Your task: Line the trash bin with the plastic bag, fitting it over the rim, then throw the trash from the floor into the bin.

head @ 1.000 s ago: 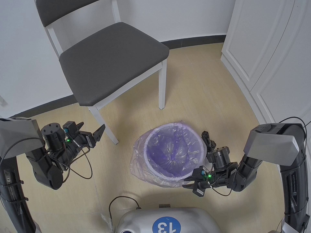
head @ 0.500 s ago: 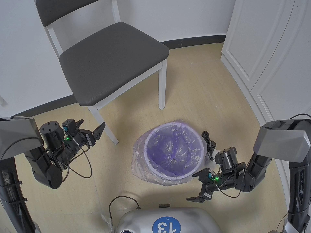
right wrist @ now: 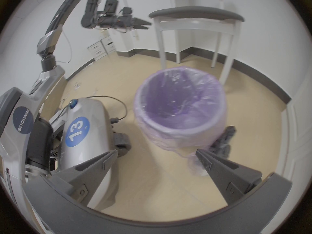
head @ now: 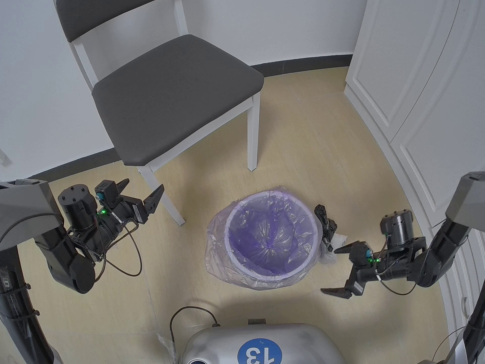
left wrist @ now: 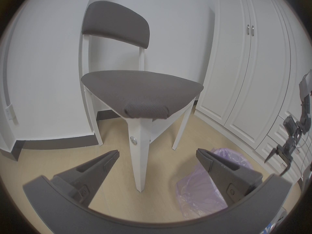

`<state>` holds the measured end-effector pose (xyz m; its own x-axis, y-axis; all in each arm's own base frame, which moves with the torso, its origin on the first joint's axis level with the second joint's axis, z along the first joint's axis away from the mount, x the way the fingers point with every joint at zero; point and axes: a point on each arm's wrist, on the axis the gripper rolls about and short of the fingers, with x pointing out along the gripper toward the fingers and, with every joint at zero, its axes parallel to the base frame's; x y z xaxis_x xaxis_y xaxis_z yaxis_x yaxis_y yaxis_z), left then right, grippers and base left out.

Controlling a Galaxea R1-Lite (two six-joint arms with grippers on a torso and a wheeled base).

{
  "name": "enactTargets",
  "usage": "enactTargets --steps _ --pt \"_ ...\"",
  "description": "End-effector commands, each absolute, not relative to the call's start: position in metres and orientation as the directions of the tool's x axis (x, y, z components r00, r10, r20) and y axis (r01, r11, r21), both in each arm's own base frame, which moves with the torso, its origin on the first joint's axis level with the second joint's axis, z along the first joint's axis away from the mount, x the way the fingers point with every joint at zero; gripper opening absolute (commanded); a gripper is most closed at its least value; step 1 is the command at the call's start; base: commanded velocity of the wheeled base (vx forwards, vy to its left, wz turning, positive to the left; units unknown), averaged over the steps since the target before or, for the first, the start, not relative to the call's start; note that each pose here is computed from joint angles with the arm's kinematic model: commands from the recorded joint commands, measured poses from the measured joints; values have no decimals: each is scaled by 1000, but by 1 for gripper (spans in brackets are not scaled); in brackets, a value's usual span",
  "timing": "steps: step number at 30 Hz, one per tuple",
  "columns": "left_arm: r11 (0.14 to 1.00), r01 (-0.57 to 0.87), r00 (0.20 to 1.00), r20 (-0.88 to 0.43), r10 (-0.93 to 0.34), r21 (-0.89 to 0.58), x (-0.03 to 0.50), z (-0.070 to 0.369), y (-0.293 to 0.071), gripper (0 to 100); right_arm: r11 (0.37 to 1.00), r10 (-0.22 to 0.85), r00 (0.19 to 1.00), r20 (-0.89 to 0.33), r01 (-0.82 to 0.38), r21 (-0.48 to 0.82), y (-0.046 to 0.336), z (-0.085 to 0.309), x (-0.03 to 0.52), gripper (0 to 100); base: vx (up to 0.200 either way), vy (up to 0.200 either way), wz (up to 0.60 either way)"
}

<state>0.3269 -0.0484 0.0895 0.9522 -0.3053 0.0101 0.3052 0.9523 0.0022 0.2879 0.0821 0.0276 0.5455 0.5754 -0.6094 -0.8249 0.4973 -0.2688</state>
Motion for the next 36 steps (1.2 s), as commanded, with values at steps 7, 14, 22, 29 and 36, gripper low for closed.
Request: enactTargets --steps 7,14,22,29,36 --pt "919 395 918 33 -395 3 301 103 -77 100 732 501 731 -463 -644 -225 48 39 335 100 0 0 0" --pt "903 430 902 -21 -430 -13 275 98 -94 100 866 410 821 -399 -487 -114 77 -1 364 100 0 0 0" --pt "911 409 911 -35 -411 -50 259 99 -107 100 871 399 817 -416 -479 -105 76 -20 375 100 0 0 0" --pt "902 424 903 -37 -427 -79 247 102 -108 100 876 392 814 -428 -473 -98 80 -39 385 100 0 0 0" --pt "895 433 896 -60 -441 -110 244 98 -111 100 872 401 801 -445 -482 -83 93 -67 387 100 0 0 0"
